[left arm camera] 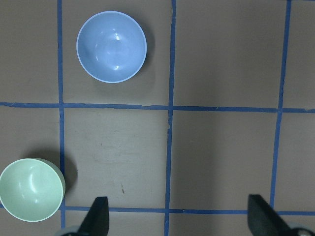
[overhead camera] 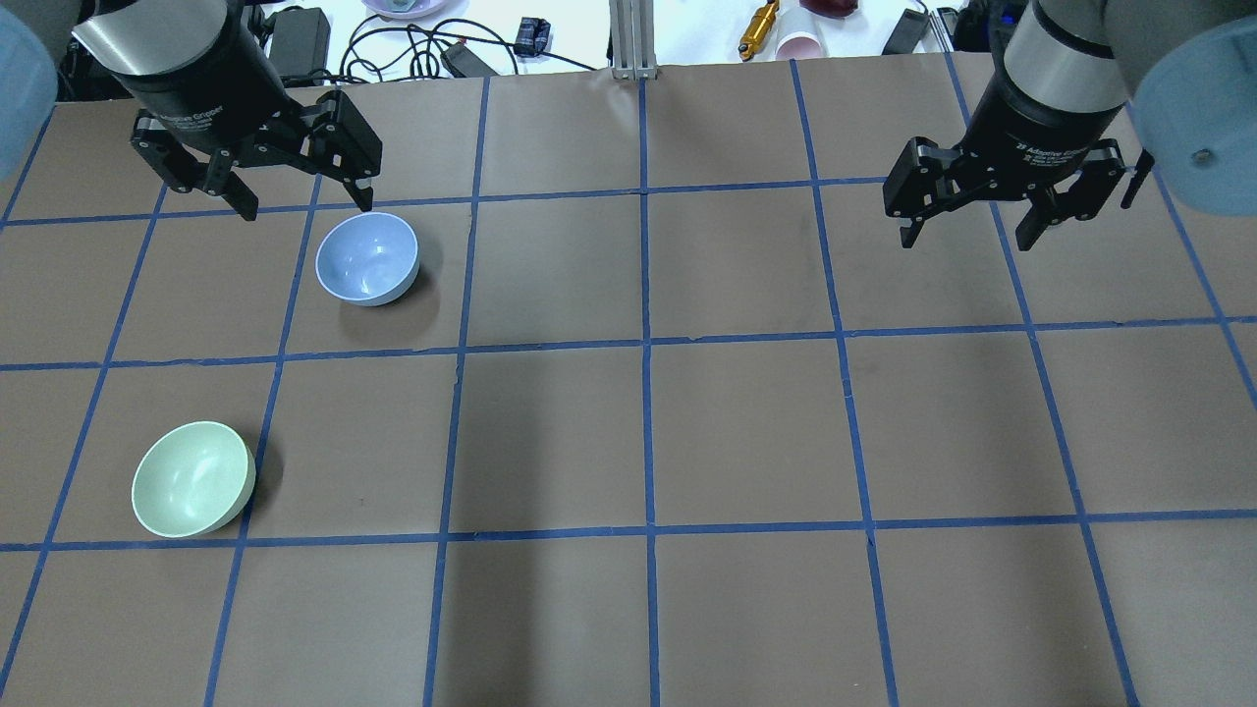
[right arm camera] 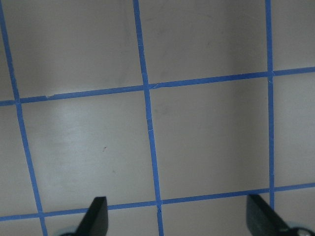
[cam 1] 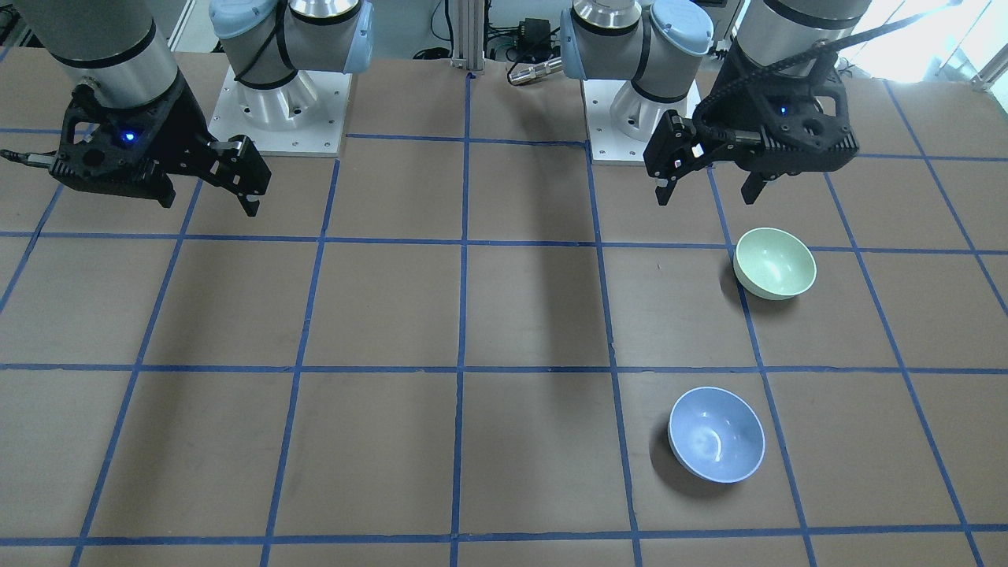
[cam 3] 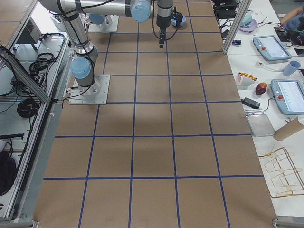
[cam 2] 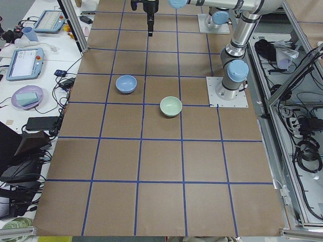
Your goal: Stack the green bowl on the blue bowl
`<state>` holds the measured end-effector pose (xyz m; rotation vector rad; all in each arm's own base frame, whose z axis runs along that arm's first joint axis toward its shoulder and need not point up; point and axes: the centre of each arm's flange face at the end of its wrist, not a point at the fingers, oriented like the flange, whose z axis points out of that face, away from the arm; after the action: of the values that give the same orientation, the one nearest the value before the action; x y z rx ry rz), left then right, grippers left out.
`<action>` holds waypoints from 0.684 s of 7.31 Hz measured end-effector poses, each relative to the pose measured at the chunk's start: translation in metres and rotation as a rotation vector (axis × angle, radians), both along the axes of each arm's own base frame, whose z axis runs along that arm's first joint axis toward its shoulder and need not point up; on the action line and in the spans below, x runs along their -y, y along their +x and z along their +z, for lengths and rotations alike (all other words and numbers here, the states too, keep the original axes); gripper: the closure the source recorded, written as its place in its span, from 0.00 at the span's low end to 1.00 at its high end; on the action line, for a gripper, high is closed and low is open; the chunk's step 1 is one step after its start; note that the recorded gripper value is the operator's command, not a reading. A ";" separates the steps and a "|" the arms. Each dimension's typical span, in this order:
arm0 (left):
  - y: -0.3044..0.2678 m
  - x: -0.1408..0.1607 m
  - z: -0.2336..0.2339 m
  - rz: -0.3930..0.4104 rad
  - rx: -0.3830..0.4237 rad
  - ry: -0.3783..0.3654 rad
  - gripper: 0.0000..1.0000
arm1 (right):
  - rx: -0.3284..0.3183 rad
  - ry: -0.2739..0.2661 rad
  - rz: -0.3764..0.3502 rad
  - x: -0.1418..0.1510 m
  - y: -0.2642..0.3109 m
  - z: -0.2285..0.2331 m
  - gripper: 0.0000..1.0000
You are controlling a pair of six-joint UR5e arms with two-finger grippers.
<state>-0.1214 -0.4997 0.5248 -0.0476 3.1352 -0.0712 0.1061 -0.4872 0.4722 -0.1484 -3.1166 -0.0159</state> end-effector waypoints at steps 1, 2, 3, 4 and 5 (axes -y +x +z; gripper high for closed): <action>0.015 0.003 -0.002 -0.019 0.002 0.007 0.00 | 0.000 0.000 0.000 0.000 0.000 0.000 0.00; 0.043 0.007 -0.006 -0.029 -0.002 0.020 0.00 | 0.000 0.000 0.000 0.000 0.000 0.000 0.00; 0.078 0.010 -0.016 -0.039 -0.009 0.042 0.00 | 0.000 0.000 0.000 0.000 0.000 0.000 0.00; 0.114 0.009 -0.030 -0.045 -0.019 0.068 0.00 | 0.000 0.000 0.000 0.000 0.000 0.000 0.00; 0.152 0.005 -0.047 -0.041 -0.034 0.096 0.00 | 0.000 0.000 0.000 0.000 0.000 0.000 0.00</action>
<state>0.0302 -0.5048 0.4775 0.0157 3.1685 0.0811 0.1061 -0.4872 0.4722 -0.1485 -3.1168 -0.0159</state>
